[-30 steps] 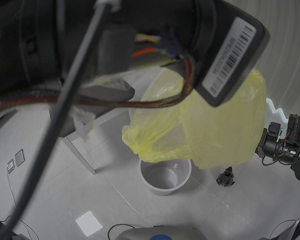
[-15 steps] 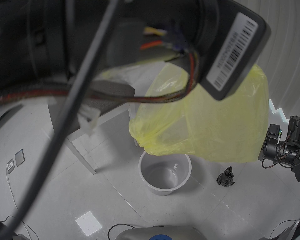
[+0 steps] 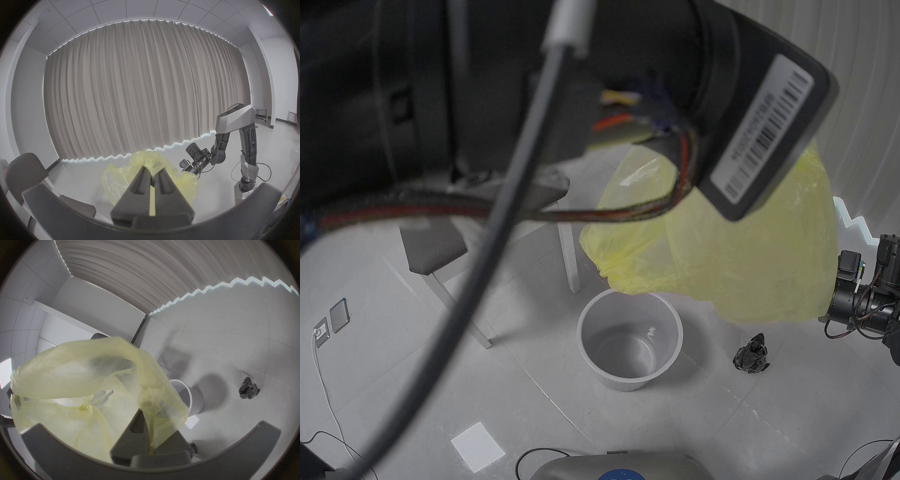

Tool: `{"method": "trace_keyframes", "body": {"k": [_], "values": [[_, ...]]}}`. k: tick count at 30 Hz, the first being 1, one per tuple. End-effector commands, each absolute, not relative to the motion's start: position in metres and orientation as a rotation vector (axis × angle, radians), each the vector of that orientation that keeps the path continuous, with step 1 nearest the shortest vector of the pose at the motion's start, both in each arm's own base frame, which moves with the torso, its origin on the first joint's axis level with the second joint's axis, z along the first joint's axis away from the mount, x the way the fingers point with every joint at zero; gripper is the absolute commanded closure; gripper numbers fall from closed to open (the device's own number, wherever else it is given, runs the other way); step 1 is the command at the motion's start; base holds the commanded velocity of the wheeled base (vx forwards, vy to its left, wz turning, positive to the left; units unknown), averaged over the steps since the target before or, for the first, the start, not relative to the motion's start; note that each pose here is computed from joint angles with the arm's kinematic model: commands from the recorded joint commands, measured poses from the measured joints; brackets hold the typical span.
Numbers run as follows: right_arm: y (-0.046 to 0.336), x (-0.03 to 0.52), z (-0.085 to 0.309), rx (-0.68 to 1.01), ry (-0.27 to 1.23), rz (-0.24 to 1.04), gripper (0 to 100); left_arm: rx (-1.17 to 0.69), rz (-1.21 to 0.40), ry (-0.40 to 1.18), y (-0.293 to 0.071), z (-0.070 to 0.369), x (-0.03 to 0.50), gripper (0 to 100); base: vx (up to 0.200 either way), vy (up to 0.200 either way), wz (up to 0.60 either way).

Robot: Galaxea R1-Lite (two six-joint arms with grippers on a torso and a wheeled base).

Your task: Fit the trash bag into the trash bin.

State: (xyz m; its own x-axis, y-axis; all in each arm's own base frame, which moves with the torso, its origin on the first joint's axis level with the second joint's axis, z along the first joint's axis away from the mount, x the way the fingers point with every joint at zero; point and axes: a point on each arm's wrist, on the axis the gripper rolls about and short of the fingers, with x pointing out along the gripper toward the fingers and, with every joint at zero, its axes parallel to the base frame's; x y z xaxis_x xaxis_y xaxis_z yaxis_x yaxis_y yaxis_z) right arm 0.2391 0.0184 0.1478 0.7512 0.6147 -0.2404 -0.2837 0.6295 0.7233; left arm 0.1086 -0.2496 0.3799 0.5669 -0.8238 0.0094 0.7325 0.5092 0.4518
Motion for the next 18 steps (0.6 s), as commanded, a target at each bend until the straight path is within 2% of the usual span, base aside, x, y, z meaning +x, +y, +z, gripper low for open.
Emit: {"method": "trace_keyframes", "body": {"k": [1, 10, 13, 18], "values": [[0.019, 0.237, 0.140, 0.680, 0.518, 0.540, 100, 0.444, -0.944, -0.212, -0.253, 0.373, 0.112, 100, 0.000, 0.000, 0.00], [0.017, 0.232, 0.137, 0.617, 0.507, 0.540, 100, 0.436, -0.724, -0.136, -0.257, 0.370, 0.149, 100, 0.000, 0.000, 0.00], [0.012, 0.229, 0.142, 0.596, 0.477, 0.526, 100, 0.345, -0.626, -0.062, -0.235, 0.368, 0.171, 100, 0.000, 0.000, 0.00], [0.012, 0.224, 0.141, 0.543, 0.484, 0.529, 100, 0.182, -0.597, 0.064, -0.217, 0.357, 0.171, 100, 0.000, 0.000, 0.00]]}}
